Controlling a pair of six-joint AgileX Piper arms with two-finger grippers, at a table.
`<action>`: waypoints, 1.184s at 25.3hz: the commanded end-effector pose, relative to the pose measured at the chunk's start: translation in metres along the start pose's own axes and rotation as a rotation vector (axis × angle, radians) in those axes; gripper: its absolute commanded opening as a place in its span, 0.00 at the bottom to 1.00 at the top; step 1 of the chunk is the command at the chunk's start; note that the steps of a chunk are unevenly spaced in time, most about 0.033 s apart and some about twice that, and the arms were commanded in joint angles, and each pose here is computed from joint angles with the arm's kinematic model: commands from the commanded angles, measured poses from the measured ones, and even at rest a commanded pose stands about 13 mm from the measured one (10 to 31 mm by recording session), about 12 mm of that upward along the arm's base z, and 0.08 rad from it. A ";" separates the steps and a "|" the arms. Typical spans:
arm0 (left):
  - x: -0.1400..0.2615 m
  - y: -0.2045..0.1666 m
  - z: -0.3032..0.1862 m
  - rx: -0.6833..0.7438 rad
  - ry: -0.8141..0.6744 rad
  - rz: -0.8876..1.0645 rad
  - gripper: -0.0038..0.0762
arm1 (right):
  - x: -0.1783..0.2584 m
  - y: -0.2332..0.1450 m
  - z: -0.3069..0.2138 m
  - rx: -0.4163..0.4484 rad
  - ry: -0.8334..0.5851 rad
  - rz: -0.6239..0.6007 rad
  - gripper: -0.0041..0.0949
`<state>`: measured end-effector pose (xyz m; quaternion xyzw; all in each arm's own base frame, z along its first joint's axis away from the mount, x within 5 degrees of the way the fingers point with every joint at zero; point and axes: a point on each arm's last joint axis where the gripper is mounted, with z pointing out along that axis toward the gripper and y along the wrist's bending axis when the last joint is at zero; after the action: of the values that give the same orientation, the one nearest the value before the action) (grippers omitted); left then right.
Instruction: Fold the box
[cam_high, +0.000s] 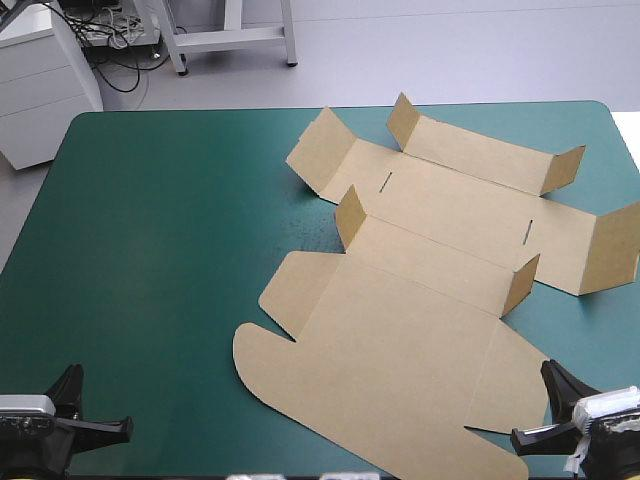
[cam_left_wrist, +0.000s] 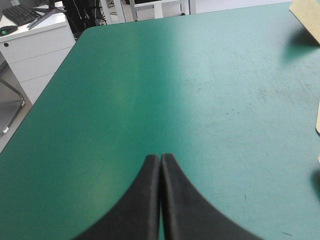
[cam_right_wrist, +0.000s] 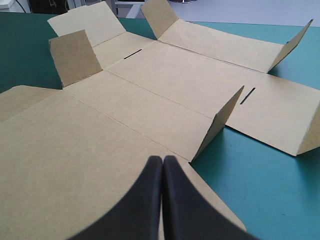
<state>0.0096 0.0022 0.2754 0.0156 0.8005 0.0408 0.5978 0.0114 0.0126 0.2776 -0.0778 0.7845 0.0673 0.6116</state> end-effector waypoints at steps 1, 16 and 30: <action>-0.011 0.001 -0.006 -0.003 -0.105 -0.014 0.01 | -0.012 0.000 -0.009 0.022 -0.123 -0.014 0.02; -0.011 0.001 -0.006 -0.003 -0.105 -0.014 0.01 | -0.012 0.000 -0.009 0.022 -0.123 -0.016 0.07; -0.011 0.001 -0.006 -0.003 -0.105 -0.014 0.01 | -0.012 0.000 -0.009 0.022 -0.125 -0.016 0.70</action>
<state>0.0097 0.0022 0.2755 0.0156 0.8002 0.0408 0.5982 0.0114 0.0126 0.2776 -0.0784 0.7843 0.0668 0.6118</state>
